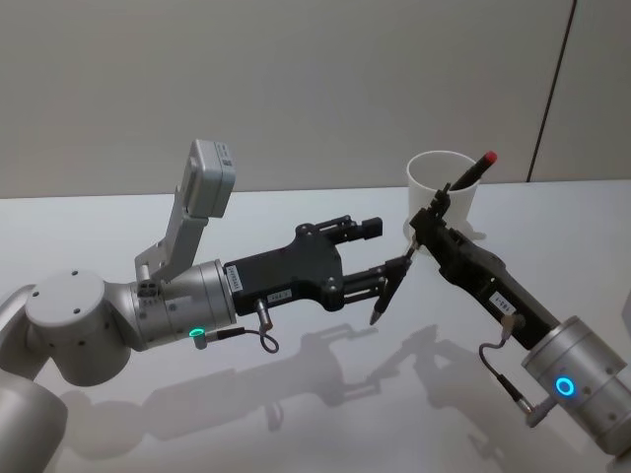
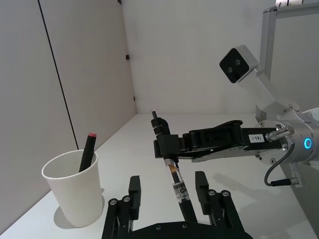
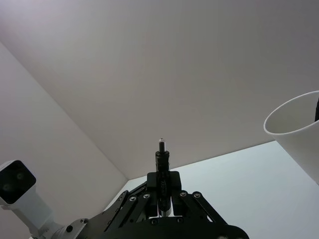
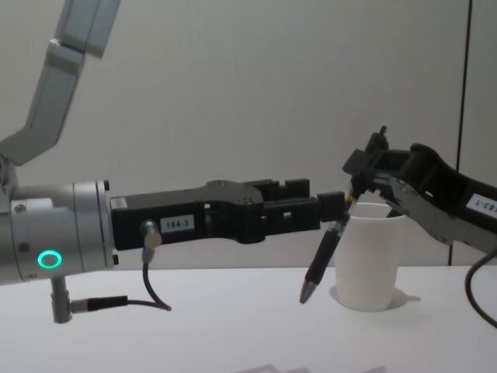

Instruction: Place the pen into the pen holder.

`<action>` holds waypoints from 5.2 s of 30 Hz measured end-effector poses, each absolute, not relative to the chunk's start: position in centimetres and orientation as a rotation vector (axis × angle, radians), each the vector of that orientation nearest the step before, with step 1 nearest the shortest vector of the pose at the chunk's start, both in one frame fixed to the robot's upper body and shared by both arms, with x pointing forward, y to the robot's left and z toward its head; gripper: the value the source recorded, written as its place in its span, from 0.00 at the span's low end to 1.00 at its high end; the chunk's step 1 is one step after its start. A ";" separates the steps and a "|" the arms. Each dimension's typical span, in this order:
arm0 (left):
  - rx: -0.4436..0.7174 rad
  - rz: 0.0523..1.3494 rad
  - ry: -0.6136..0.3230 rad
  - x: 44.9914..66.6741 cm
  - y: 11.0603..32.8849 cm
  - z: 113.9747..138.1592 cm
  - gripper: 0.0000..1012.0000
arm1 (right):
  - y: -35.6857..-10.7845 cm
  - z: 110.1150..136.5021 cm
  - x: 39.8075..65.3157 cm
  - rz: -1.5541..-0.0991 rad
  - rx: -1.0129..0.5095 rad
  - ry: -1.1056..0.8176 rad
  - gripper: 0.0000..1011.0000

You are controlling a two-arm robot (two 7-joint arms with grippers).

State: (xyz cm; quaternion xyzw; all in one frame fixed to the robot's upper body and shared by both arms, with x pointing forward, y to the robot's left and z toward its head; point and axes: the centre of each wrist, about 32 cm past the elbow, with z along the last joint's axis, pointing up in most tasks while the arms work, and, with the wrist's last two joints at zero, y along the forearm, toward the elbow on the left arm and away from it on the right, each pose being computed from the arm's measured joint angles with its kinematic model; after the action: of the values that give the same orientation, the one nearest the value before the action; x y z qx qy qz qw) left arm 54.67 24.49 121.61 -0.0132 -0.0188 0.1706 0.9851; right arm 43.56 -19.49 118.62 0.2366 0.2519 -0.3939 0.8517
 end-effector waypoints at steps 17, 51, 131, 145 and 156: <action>-0.026 0.343 -0.037 54.7 24.5 121.6 0.99 | -20.0 118.8 43.6 -0.857 0.499 0.494 0.15; -0.026 0.343 -0.037 54.7 24.5 121.6 0.99 | -23.5 121.2 45.3 -1.134 0.405 -0.020 0.15; -0.026 0.343 -0.037 54.7 24.5 121.6 0.99 | -16.2 119.2 58.4 -1.243 0.130 -0.153 0.68; -0.026 0.343 -0.037 54.7 24.5 121.6 0.99 | -16.7 120.0 57.7 -1.235 0.171 -0.160 0.99; -0.026 0.343 -0.037 54.7 24.5 121.6 0.99 | -17.7 121.1 56.4 -1.237 0.226 -0.166 0.99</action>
State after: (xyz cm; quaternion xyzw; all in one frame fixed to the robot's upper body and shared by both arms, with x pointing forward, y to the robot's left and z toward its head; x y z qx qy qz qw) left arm 54.67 24.50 121.60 -0.0130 -0.0186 0.1707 0.9851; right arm 56.35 -17.67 121.07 0.1057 -0.0775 -0.5780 0.8054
